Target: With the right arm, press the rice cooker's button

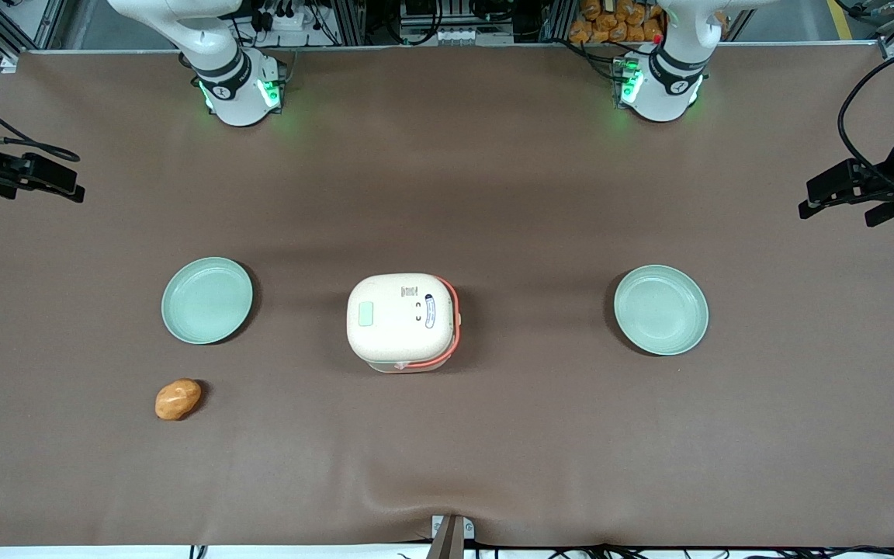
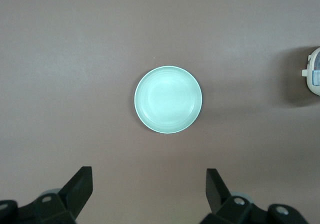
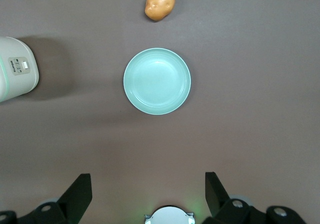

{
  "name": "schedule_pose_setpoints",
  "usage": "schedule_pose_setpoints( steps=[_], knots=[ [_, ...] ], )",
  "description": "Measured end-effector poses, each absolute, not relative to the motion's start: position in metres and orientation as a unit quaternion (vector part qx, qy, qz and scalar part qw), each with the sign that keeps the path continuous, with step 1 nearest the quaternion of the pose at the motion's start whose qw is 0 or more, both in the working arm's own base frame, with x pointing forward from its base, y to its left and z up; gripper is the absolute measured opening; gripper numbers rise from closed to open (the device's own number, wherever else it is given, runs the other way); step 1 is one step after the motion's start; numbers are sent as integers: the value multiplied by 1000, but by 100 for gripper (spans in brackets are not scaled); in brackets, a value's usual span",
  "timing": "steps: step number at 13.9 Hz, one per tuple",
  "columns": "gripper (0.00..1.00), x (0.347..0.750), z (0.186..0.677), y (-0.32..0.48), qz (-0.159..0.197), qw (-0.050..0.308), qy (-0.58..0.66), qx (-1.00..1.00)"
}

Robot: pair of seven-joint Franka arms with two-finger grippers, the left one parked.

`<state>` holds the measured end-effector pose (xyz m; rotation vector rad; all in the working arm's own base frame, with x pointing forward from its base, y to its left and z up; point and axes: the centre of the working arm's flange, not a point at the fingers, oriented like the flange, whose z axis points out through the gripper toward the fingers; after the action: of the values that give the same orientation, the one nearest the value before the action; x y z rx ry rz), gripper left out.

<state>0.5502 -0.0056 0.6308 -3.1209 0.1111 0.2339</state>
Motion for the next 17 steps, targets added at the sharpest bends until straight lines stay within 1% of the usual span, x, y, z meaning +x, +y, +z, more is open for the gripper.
schedule_pose_setpoints(
  steps=[5, 11, 13, 15, 17],
  knots=[
    [100, 550, 631, 2, 74, 5, 29, -997],
    [100, 549, 628, 84, 68, 1, -40, -997],
    [100, 552, 621, 131, 50, 4, -72, -996],
    [100, 558, 610, 184, 25, 28, -78, -996],
    [100, 563, 590, 232, 14, 44, -69, -997]
  ],
)
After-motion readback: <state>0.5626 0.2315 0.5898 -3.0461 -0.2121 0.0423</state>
